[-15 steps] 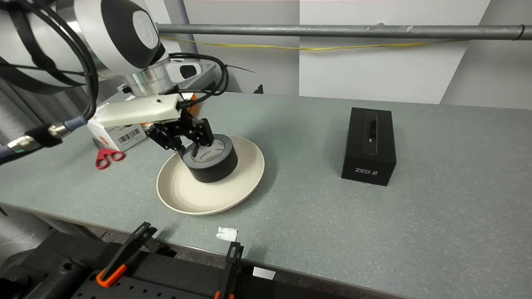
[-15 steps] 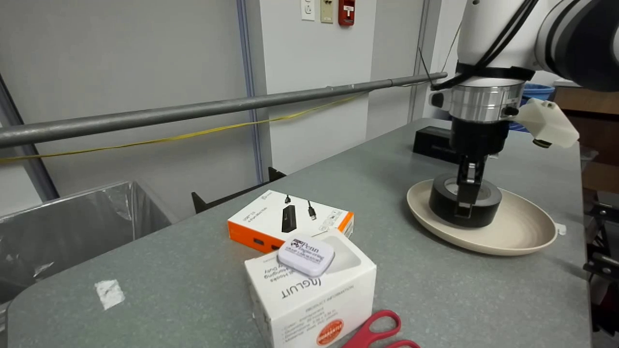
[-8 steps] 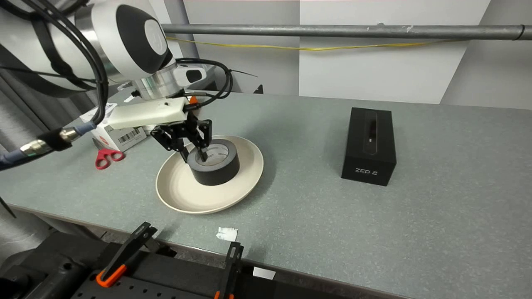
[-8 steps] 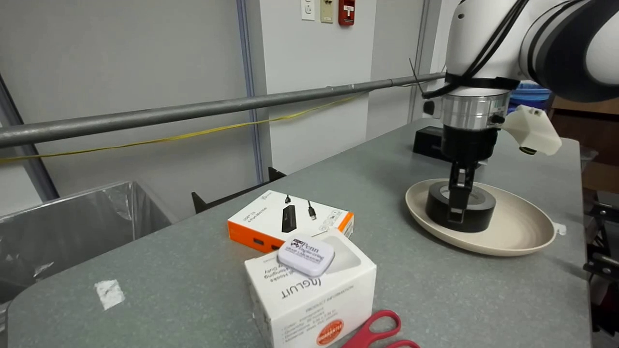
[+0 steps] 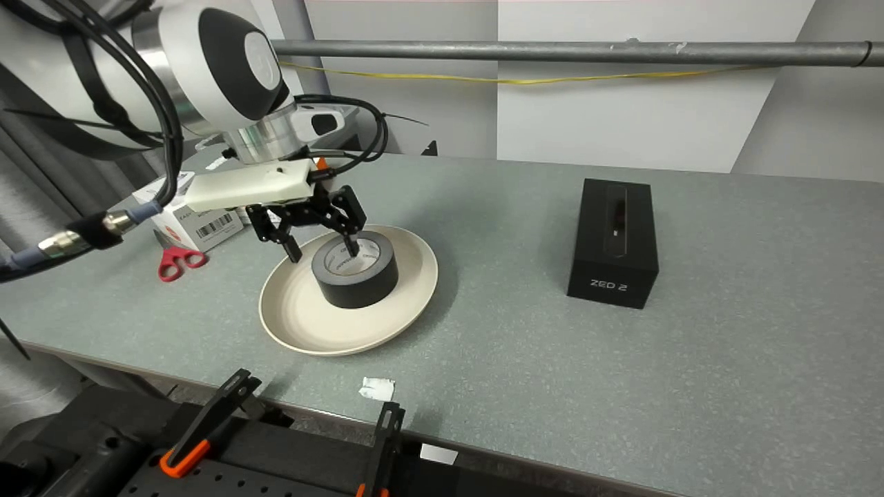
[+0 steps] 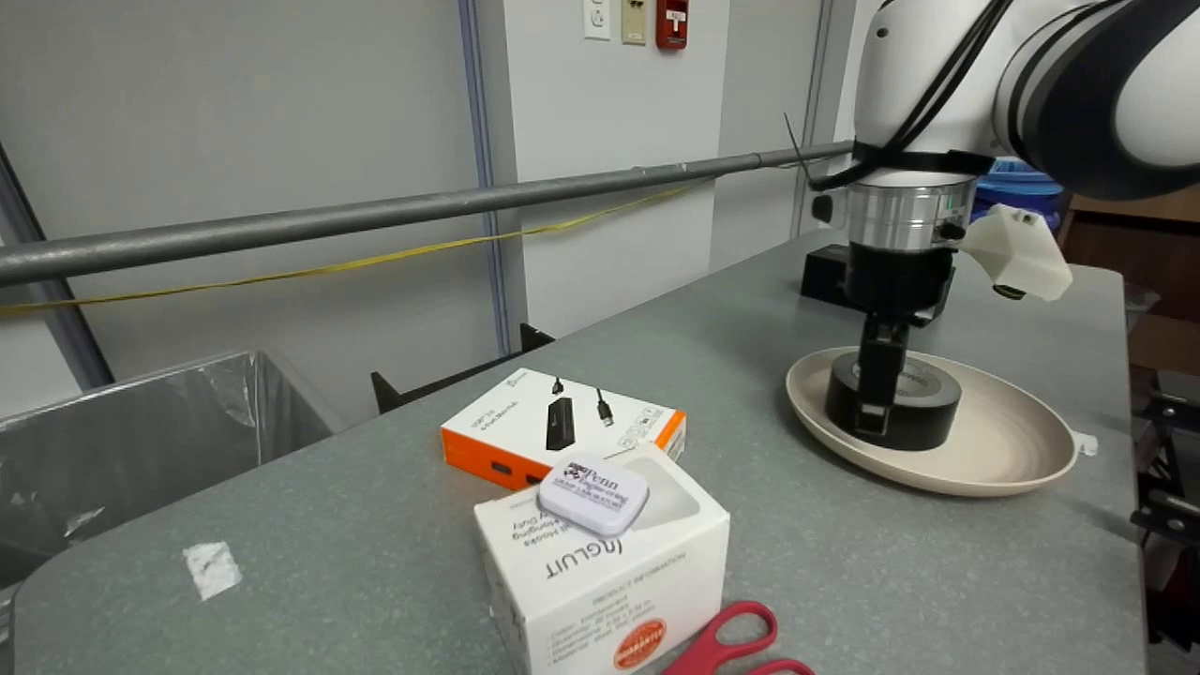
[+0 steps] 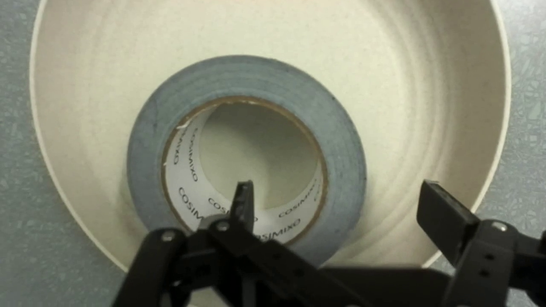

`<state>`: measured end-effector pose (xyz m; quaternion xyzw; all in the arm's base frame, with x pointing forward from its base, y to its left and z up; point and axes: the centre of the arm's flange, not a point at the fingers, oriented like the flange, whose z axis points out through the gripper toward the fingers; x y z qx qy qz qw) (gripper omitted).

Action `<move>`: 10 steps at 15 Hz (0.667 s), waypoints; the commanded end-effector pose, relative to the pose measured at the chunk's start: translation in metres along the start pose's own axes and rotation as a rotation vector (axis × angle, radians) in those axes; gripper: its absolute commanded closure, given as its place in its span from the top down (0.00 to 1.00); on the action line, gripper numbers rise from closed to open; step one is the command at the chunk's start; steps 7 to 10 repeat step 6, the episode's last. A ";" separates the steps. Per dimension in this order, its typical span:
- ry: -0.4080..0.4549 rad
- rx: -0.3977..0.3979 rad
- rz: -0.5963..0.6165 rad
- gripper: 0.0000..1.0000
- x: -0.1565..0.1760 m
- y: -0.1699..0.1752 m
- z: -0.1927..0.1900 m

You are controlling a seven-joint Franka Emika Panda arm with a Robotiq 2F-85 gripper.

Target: Put the black masking tape on the white plate

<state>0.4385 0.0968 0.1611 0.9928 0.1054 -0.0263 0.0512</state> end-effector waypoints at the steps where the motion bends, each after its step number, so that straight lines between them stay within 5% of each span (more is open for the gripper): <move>1: 0.001 0.000 0.000 1.00 0.001 0.000 0.000; 10: 0.000 -0.001 0.000 1.00 0.003 -0.001 0.001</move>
